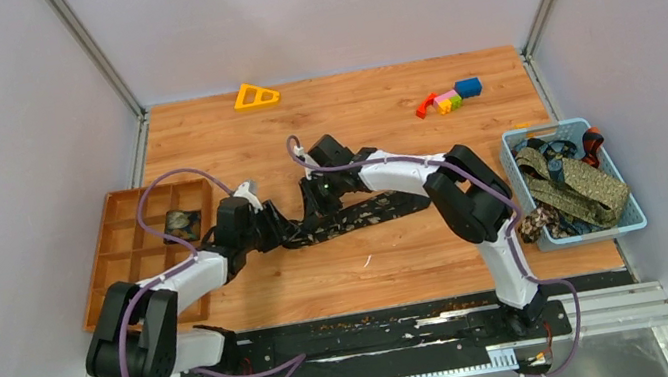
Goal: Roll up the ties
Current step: Roll the tie at the center of the board.
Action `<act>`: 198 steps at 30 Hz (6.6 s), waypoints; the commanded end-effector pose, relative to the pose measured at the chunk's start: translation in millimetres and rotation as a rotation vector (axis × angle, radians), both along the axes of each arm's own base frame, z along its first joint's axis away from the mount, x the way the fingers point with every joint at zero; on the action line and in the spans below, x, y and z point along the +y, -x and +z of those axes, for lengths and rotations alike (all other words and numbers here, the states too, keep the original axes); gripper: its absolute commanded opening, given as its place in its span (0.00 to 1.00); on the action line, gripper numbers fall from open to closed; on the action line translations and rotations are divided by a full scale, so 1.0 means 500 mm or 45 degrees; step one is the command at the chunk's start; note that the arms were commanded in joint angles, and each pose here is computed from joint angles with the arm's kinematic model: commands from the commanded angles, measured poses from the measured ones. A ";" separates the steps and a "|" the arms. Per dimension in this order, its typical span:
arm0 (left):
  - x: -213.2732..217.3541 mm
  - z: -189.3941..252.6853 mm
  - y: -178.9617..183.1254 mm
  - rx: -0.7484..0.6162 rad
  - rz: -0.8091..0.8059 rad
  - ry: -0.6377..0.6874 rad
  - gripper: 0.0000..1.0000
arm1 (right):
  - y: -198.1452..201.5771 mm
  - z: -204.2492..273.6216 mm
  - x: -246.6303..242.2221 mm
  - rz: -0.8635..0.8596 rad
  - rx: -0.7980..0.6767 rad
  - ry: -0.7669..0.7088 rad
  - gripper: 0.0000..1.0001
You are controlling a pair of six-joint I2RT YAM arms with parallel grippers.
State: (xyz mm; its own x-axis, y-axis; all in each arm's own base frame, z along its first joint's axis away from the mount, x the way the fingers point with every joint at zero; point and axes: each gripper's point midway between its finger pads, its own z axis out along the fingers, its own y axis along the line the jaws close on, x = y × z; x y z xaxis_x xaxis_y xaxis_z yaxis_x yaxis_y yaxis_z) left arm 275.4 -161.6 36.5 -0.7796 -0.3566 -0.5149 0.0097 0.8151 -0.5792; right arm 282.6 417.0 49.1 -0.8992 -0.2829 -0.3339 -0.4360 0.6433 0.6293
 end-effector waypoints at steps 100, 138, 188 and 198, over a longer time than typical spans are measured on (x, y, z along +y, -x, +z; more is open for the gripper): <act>0.001 0.044 -0.038 -0.030 -0.128 -1.424 0.49 | -0.042 0.206 -0.398 -0.585 -0.948 0.115 0.97; 0.032 0.157 -0.008 -0.124 -0.078 -0.550 0.73 | -0.010 0.232 -0.139 -0.259 -0.412 -0.318 0.81; 0.115 0.090 -0.017 -0.186 0.092 -0.161 0.99 | -0.015 0.061 0.064 -0.088 -0.165 -0.104 0.12; 0.091 0.069 -0.022 -0.168 0.027 -0.106 0.97 | -0.021 0.038 0.043 -0.113 -0.160 -0.070 0.10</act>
State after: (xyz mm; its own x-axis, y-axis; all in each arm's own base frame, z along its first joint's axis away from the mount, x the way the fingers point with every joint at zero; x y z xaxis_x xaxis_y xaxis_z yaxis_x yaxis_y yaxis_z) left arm 276.3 -107.9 60.6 -0.7239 -0.3270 -0.6074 -0.0009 0.8810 -0.4732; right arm 287.2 444.2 76.8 -0.8770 -0.1827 -0.4443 -0.4509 0.6323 0.6300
